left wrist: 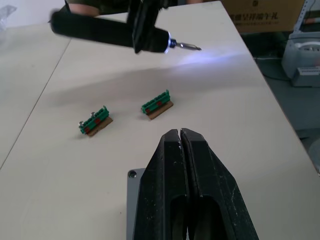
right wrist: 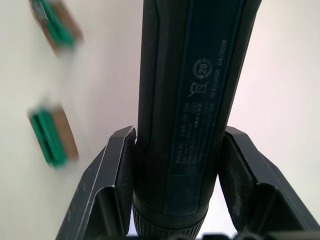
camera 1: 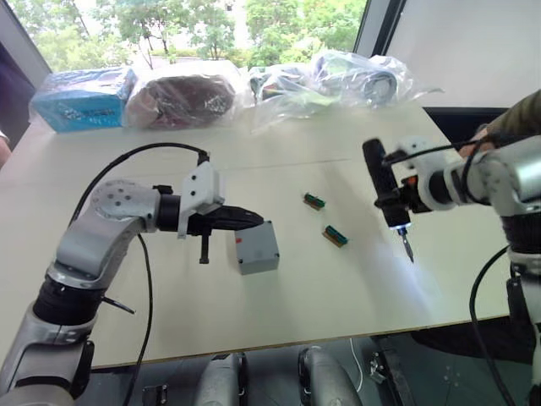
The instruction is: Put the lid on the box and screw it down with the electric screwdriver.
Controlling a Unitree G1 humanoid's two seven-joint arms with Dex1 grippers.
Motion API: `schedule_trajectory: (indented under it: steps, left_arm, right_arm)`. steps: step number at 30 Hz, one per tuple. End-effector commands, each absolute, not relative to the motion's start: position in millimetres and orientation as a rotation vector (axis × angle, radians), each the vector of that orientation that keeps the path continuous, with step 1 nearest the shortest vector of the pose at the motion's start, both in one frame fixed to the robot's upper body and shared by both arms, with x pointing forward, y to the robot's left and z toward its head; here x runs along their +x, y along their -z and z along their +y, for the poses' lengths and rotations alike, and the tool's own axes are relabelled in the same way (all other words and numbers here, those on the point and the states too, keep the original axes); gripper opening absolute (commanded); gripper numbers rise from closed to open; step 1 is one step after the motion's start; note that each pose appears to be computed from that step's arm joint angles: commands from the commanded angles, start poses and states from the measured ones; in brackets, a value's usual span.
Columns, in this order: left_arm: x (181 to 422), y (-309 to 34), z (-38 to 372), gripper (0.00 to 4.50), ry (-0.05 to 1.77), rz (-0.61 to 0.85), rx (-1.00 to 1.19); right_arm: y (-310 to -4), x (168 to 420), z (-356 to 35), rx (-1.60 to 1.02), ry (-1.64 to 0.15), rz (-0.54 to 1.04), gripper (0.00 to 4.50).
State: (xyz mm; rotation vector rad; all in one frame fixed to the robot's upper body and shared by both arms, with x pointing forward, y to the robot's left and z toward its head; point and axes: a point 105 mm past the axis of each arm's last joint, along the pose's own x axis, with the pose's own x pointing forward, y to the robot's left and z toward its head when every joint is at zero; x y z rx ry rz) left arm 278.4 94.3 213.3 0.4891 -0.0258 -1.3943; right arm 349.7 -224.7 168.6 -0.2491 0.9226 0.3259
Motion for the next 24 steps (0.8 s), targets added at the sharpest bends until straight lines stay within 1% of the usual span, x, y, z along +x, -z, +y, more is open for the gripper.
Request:
schedule_trajectory:
  steps: [1,9,11,12,13,15,16,19,22,24]
  left_arm:
    - [274,-232,95,0.00,1.372,-0.097,0.512]
    - [274,-233,99,0.00,1.336,-0.095,0.513]
    - [275,-233,100,0.00,1.323,-0.096,0.508]
    - [275,-234,100,0.00,1.318,-0.096,0.498]
    - [275,-235,100,0.00,1.317,-0.097,0.490]
    - [275,-236,101,0.00,1.316,-0.097,0.484]
    - [274,-236,101,0.00,1.316,-0.096,0.484]
    - [275,-236,103,0.00,1.313,-0.088,0.475]
    - [277,-232,109,0.00,1.293,-0.060,0.471]
    - [280,-226,117,0.00,1.269,-0.028,0.475]
  right_arm:
    - [-170,358,-229,-0.259,-0.289,0.924,1.89]
    - [-147,362,-229,-0.285,-0.248,0.986,1.89]
    - [-146,363,-228,-0.278,-0.241,0.986,2.88]
    - [-147,364,-228,-0.271,-0.237,0.982,3.01]
    - [-148,364,-228,-0.266,-0.236,0.977,3.45]
    - [-152,366,-228,-0.264,-0.233,0.960,4.16]
    - [-155,366,-228,-0.270,-0.235,0.946,4.44]
    - [-173,369,-226,-0.323,-0.254,0.869,4.48]
    - [-202,370,-215,-0.408,-0.318,0.738,4.48]
    - [-222,371,-206,-0.488,-0.368,0.622,4.48]
